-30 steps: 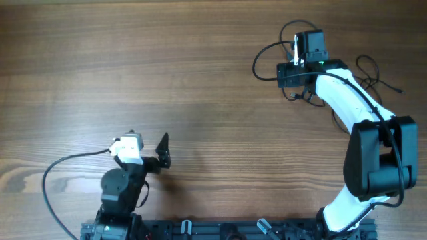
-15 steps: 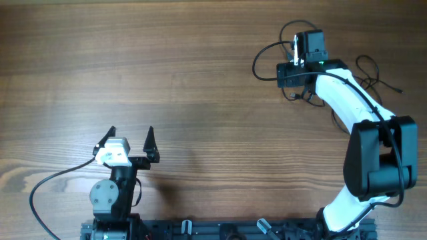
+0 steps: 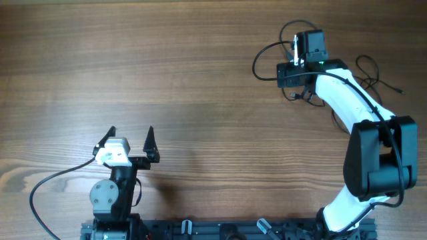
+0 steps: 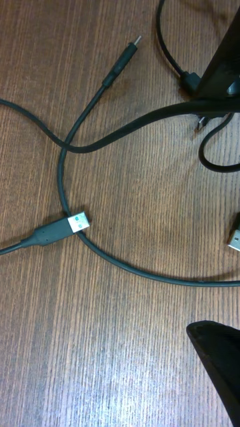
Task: Untangle cables
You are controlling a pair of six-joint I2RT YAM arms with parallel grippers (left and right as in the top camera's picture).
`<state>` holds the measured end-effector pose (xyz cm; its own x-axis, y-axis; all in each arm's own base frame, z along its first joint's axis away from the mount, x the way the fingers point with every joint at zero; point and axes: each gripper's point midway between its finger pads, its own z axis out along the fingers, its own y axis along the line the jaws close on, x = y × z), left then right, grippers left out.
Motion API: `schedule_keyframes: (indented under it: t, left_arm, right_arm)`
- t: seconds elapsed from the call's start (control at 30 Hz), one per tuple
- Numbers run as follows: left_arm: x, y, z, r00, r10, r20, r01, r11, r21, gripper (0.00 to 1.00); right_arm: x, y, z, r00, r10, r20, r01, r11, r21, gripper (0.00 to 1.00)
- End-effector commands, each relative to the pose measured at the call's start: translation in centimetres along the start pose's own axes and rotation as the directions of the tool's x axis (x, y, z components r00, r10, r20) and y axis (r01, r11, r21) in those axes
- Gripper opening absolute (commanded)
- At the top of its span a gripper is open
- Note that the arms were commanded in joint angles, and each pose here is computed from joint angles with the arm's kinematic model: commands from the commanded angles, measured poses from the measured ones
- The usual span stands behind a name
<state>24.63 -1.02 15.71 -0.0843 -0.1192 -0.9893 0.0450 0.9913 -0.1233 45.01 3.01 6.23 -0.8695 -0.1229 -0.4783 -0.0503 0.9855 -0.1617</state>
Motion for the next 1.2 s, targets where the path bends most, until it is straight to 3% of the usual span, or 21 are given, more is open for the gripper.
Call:
schedule_keyframes:
  t: [0.0,0.07,0.2,0.3,0.47,0.57,0.67,0.8,1.03,1.17]
  left_arm:
    - [0.1,0.4,0.0,1.0,0.015,0.003,-0.015,1.0,-0.017,1.0]
    - [0.1,0.4,0.0,1.0,0.015,0.003,-0.015,1.0,-0.017,1.0]
    - [0.1,0.4,0.0,1.0,0.015,0.003,-0.015,1.0,-0.017,1.0]
    - [0.1,0.4,0.0,1.0,0.015,0.003,-0.015,1.0,-0.017,1.0]
    - [0.1,0.4,0.0,1.0,0.015,0.003,-0.015,1.0,-0.017,1.0]
    - [0.1,0.4,0.0,1.0,0.015,0.003,-0.015,1.0,-0.017,1.0]
    - [0.1,0.4,0.0,1.0,0.015,0.003,-0.015,1.0,-0.017,1.0]
    - [0.1,0.4,0.0,1.0,0.015,0.003,-0.015,1.0,-0.017,1.0]
    - [0.1,0.4,0.0,1.0,0.015,0.003,-0.015,1.0,-0.017,1.0]
    - [0.1,0.4,0.0,1.0,0.015,0.003,-0.015,1.0,-0.017,1.0]
  right_arm:
    - [-1.9,-0.3,-2.7,0.997,0.024,0.077,-0.023,1.0,-0.009,1.0]
    - [-4.4,-1.2,-7.3,0.98,0.046,0.195,-0.045,0.999,-0.013,1.0]
    - [-7.8,-3.5,-19.4,0.879,0.096,0.466,-0.092,0.995,-0.032,1.0]
    - [-8.1,-4.7,-26.1,0.794,0.12,0.597,-0.114,0.992,-0.047,1.0]
    - [-5.7,-7.1,-38.3,0.588,0.15,0.795,-0.148,0.986,-0.076,1.0]
    - [-3.9,-8.7,-40.2,0.566,0.103,0.818,-0.184,0.983,0.003,1.0]
    - [0.7,-8.9,-41.2,0.589,0.097,0.802,-0.181,0.983,0.014,1.0]
    - [5.1,-9.4,-42.4,0.507,0.109,0.855,-0.212,0.977,0.001,1.0]
    - [9.6,-8.4,-41.4,0.184,0.133,0.974,-0.22,0.971,-0.091,1.0]
    - [9.1,-7.0,-41.4,-0.003,0.134,0.991,-0.15,0.98,-0.133,1.0]
